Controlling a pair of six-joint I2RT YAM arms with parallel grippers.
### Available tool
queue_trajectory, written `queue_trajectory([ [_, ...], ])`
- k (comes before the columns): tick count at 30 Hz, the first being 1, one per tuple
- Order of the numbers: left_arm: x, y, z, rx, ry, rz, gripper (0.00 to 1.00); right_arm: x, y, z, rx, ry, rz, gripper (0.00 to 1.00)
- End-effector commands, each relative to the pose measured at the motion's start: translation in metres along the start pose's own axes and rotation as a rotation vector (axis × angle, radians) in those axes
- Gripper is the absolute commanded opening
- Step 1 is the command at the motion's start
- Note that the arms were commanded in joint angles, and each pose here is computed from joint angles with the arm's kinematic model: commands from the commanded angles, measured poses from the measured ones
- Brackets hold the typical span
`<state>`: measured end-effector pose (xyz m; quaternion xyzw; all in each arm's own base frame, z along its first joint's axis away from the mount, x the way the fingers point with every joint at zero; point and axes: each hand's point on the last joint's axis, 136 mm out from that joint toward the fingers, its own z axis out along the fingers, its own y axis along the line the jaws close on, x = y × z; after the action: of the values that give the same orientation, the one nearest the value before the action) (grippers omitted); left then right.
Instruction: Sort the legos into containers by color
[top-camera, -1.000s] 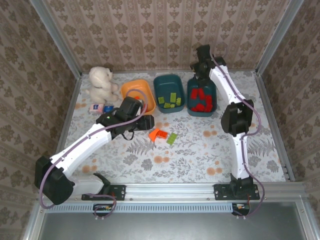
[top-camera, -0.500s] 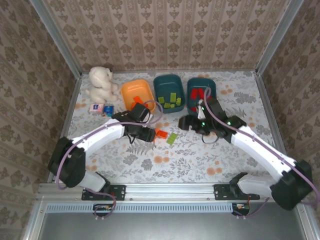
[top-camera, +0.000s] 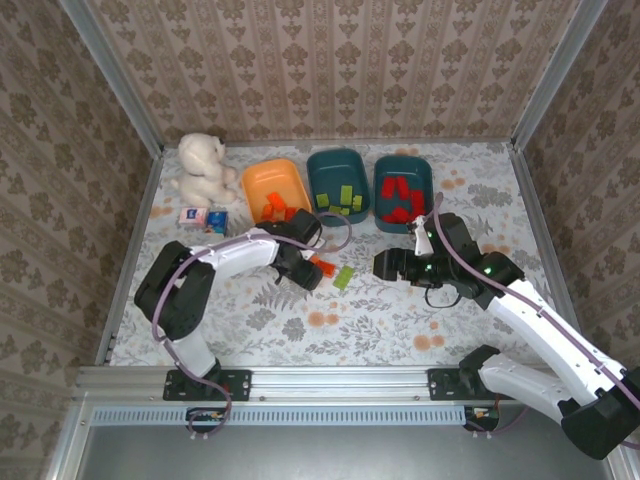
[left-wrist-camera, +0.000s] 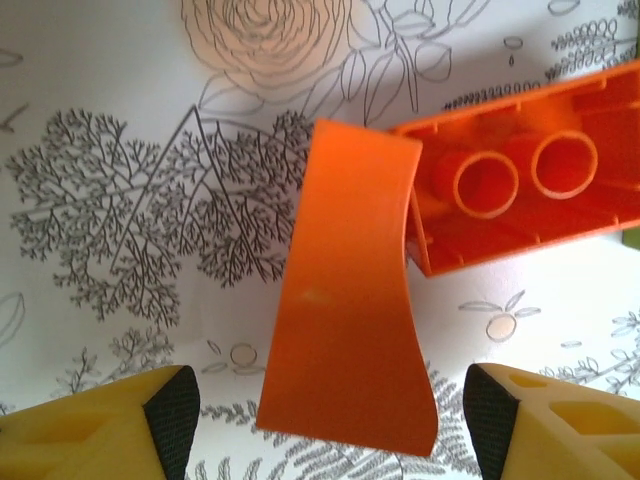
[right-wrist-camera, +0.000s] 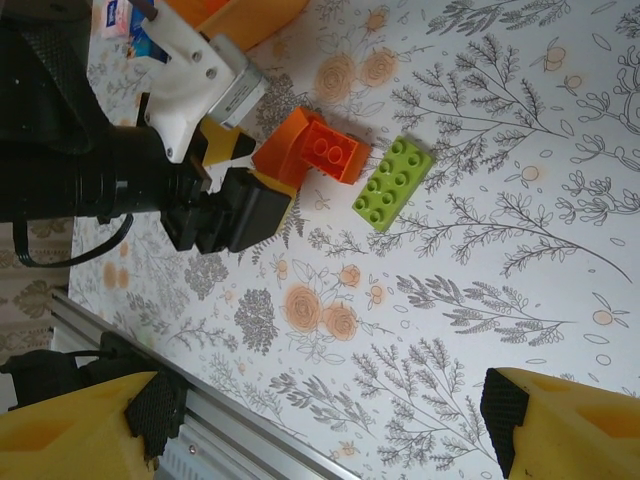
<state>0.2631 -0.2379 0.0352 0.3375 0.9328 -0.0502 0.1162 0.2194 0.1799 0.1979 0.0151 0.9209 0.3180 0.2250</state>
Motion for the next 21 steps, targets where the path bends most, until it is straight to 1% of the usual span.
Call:
queue_trajectory([
  [1, -0.011, 0.002, 0.002, -0.013, -0.014, 0.043, 0.72, -0.001, 0.005, -0.006, -0.009, 0.012, -0.008, 0.84],
  [3, -0.011, 0.001, 0.008, -0.006, 0.003, 0.055, 0.67, -0.001, 0.005, -0.007, -0.006, 0.014, -0.008, 0.84],
  [7, -0.013, 0.001, 0.011, -0.005, 0.009, 0.064, 0.48, -0.003, 0.005, -0.006, 0.001, 0.012, -0.007, 0.84],
  [8, -0.012, 0.001, 0.011, -0.006, 0.011, 0.066, 0.45, -0.004, 0.004, -0.006, 0.005, 0.011, -0.005, 0.84],
  [11, -0.012, 0.002, 0.01, -0.014, 0.01, 0.068, 0.42, -0.005, 0.003, -0.004, 0.008, 0.012, 0.0, 0.84],
  [13, -0.012, 0.005, 0.007, -0.026, 0.007, 0.067, 0.35, -0.006, 0.003, -0.003, 0.008, 0.011, 0.002, 0.84],
  [15, -0.013, 0.007, 0.0, -0.043, -0.009, 0.062, 0.31, -0.008, 0.004, -0.003, 0.007, 0.008, 0.003, 0.84],
  [18, -0.02, 0.014, -0.021, -0.068, -0.055, 0.024, 0.29, -0.01, 0.006, -0.005, 0.005, 0.003, -0.005, 0.83],
  [21, -0.031, 0.029, -0.054, -0.081, -0.122, -0.061, 0.28, -0.013, 0.009, -0.008, 0.006, -0.004, -0.017, 0.83],
])
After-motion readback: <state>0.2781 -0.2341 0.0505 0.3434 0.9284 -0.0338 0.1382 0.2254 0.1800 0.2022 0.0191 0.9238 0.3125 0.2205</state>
